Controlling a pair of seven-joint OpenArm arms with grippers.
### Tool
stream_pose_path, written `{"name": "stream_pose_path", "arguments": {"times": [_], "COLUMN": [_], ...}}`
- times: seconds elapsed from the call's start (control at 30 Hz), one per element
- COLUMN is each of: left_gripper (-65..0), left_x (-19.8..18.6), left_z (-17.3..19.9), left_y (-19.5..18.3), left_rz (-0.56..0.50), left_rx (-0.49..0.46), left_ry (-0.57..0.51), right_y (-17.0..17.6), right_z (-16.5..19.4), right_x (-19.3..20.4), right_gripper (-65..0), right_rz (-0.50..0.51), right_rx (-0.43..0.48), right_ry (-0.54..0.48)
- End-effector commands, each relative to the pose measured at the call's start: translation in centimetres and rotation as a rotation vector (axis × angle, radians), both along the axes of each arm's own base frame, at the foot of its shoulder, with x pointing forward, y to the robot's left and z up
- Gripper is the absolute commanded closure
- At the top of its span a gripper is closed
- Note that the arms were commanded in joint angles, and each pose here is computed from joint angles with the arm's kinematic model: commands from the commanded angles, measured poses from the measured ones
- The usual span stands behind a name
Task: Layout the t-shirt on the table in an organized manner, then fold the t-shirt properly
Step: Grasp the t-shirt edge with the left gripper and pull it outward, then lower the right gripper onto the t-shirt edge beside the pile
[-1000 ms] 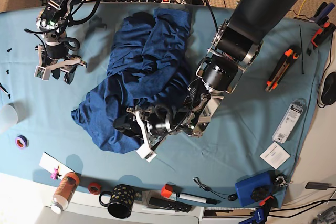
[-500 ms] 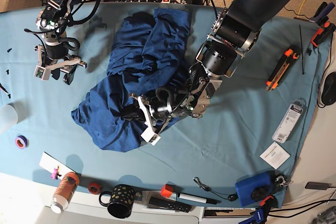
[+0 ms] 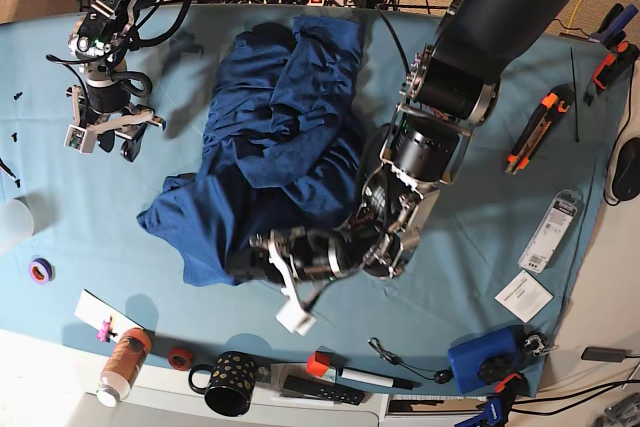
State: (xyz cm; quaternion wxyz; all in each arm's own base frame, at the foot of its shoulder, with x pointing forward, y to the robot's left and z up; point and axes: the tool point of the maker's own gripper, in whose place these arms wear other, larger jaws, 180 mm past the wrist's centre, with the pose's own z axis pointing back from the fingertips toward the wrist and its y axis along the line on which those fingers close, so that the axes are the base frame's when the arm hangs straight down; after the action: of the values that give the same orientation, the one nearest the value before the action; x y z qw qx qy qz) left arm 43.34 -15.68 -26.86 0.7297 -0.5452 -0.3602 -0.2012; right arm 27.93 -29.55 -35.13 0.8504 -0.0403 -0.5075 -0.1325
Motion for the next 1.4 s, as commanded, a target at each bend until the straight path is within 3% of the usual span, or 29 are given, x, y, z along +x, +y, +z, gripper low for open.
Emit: {"name": "stream_pose_path", "arguments": {"times": [0.0, 0.2, 0.5, 0.77, 0.87, 1.07, 1.13, 1.2, 1.27, 1.37], "left_gripper": [0.0, 0.0, 0.0, 0.0, 0.0, 0.0, 0.0, -11.2, -19.8, -21.1], "left_x": [1.7, 4.8, 6.5, 6.8, 7.4, 7.6, 7.5, 7.3, 7.0, 6.6], "left_z": [3.9, 4.2, 2.8, 3.0, 2.9, 2.0, 1.9, 1.6, 1.2, 0.4], "left_y": [0.0, 5.3, 10.9, 11.4, 11.8, 12.1, 11.9, 11.9, 11.7, 11.6], "left_rz": [0.024, 0.143, 0.23, 0.248, 0.277, 0.295, 0.293, 0.293, 0.291, 0.289], "left_rx": [-0.073, -0.069, 0.003, 0.002, 0.036, 0.074, 0.072, 0.073, 0.071, 0.071], "left_ry": [-0.069, -0.099, -0.104, -0.124, -0.171, -0.157, -0.153, -0.147, -0.138, -0.123], "right_y": [-0.2, -0.2, -0.2, -0.2, -0.2, -0.3, -0.3, -0.3, -0.3, -0.1], "right_z": [1.5, 1.5, 1.6, 1.6, 1.6, 2.4, 2.7, 3.1, 3.6, 4.1], "right_x": [0.8, 0.8, 0.8, 0.8, 0.8, 1.3, 1.6, 2.1, 2.7, 3.9], "right_gripper": [-27.9, -27.9, -27.9, -27.9, -27.9, -28.1, -32.9, -37.6, -37.9, -37.9], "right_rz": [0.007, 0.007, 0.007, 0.007, 0.007, 0.006, 0.009, 0.009, 0.007, 0.002], "right_rx": [-0.018, -0.018, -0.019, -0.018, -0.019, -0.031, -0.029, -0.028, -0.022, 0.017], "right_ry": [-0.054, -0.054, -0.055, -0.056, -0.056, -0.104, -0.111, -0.125, -0.146, -0.183]}}
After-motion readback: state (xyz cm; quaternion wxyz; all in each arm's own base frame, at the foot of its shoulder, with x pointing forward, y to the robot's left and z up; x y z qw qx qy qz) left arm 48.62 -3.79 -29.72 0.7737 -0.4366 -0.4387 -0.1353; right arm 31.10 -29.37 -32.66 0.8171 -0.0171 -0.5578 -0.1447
